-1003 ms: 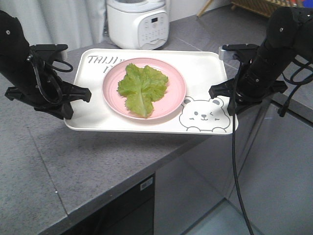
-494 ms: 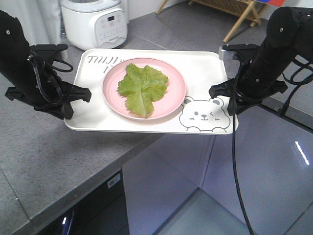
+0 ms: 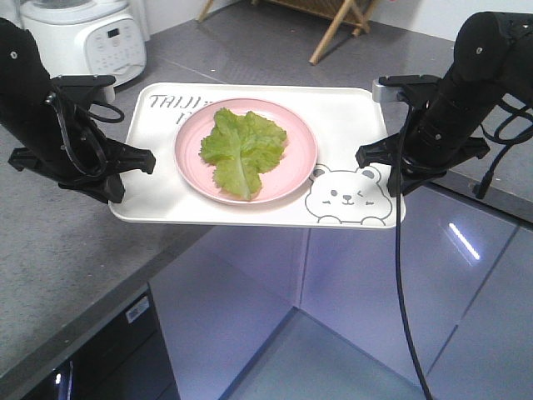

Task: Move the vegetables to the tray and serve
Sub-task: 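Turn the base away from the counter while holding the tray, then drive the base forward holding the tray level with both grippers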

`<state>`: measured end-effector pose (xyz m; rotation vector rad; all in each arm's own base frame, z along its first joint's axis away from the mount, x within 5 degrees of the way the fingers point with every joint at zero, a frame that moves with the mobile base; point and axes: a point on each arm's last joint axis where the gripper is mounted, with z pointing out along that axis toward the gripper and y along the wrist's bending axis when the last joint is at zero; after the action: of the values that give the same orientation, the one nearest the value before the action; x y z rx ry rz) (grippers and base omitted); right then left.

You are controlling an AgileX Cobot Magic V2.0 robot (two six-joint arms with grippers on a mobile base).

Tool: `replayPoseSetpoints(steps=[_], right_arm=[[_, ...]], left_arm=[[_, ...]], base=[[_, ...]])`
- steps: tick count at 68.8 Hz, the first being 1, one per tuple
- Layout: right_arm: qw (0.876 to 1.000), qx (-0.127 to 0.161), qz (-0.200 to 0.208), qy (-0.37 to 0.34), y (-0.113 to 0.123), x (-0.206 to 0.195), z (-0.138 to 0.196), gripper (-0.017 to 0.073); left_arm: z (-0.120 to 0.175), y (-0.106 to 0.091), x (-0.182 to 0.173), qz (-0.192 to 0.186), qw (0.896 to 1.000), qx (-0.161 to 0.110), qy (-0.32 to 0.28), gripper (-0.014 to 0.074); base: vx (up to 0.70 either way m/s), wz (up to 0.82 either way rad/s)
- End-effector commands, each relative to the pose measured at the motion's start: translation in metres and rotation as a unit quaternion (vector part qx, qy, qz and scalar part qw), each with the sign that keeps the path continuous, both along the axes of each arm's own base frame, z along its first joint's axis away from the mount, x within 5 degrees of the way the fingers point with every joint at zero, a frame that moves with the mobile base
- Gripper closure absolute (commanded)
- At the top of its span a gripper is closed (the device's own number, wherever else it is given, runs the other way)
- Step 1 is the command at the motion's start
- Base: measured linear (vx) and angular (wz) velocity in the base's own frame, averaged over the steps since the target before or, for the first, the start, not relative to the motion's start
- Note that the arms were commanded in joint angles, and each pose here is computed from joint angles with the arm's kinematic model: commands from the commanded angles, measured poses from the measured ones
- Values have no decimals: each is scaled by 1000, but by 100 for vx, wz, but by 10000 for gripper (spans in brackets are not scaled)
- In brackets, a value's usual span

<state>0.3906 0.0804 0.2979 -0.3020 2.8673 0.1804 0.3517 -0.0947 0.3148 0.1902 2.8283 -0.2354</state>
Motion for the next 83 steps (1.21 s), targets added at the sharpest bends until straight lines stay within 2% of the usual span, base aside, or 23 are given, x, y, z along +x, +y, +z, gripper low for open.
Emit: replayPoseSetpoints(steps=[1, 83], right_arm=[[998, 20, 22, -59, 4, -7, 32, 564], [998, 20, 22, -59, 4, -7, 32, 564]], left_arm=[[35, -8, -7, -13, 996, -46, -70, 601], [35, -8, -7, -13, 996, -46, -70, 601]], base=[[-4, -29], [-5, -32]])
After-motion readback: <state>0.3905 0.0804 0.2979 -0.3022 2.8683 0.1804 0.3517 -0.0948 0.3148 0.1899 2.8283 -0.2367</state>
